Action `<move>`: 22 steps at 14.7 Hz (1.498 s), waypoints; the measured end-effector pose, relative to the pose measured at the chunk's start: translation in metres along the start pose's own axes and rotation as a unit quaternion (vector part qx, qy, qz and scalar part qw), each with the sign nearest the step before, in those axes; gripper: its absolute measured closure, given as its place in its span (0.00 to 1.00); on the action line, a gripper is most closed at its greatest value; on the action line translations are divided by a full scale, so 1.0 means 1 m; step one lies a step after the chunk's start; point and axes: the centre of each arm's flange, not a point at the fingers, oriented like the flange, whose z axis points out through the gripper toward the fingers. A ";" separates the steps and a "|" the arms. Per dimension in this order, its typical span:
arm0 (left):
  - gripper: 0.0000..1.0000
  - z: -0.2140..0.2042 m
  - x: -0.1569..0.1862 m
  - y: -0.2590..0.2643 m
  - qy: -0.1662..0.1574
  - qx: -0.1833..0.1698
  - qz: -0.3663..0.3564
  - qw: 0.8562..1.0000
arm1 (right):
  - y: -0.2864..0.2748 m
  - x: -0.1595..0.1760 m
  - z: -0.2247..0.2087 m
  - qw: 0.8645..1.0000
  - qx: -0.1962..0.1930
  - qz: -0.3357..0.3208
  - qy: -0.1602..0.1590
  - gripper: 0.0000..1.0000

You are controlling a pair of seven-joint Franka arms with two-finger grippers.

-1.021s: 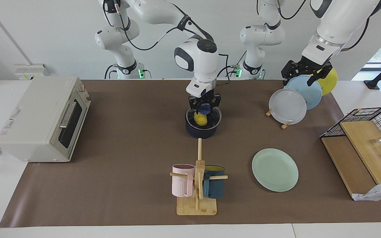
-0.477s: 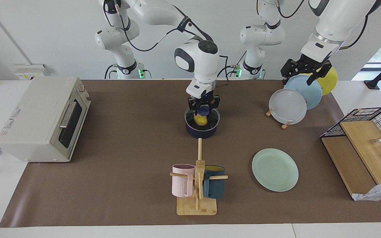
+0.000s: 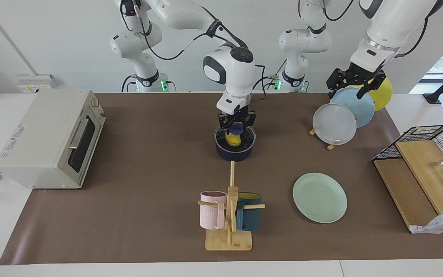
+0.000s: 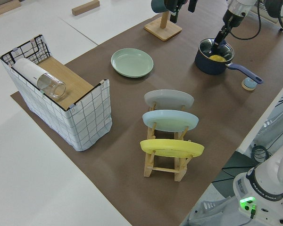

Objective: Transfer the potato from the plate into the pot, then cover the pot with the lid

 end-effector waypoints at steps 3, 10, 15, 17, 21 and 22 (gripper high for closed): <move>0.00 0.000 0.000 0.003 0.000 0.001 0.003 1.000 | 0.000 0.000 0.000 1.000 0.000 0.000 0.000 0.34; 0.00 0.000 0.000 0.007 0.000 0.001 0.006 1.000 | 0.003 0.009 -0.005 1.000 -0.001 0.005 0.003 0.00; 0.00 0.000 0.000 0.007 0.000 0.001 0.006 1.000 | 0.032 0.044 -0.050 0.999 -0.008 0.031 0.005 0.00; 0.00 0.000 0.000 0.005 0.000 0.001 0.004 1.000 | 0.063 0.066 -0.074 0.999 -0.017 0.034 -0.001 0.00; 0.00 0.000 0.000 0.004 0.000 0.001 0.003 1.000 | 0.158 0.096 -0.128 0.999 -0.039 0.010 -0.029 0.00; 0.00 0.000 0.000 0.004 0.000 0.001 0.003 1.000 | 0.185 0.097 -0.142 0.998 -0.043 0.001 -0.037 0.00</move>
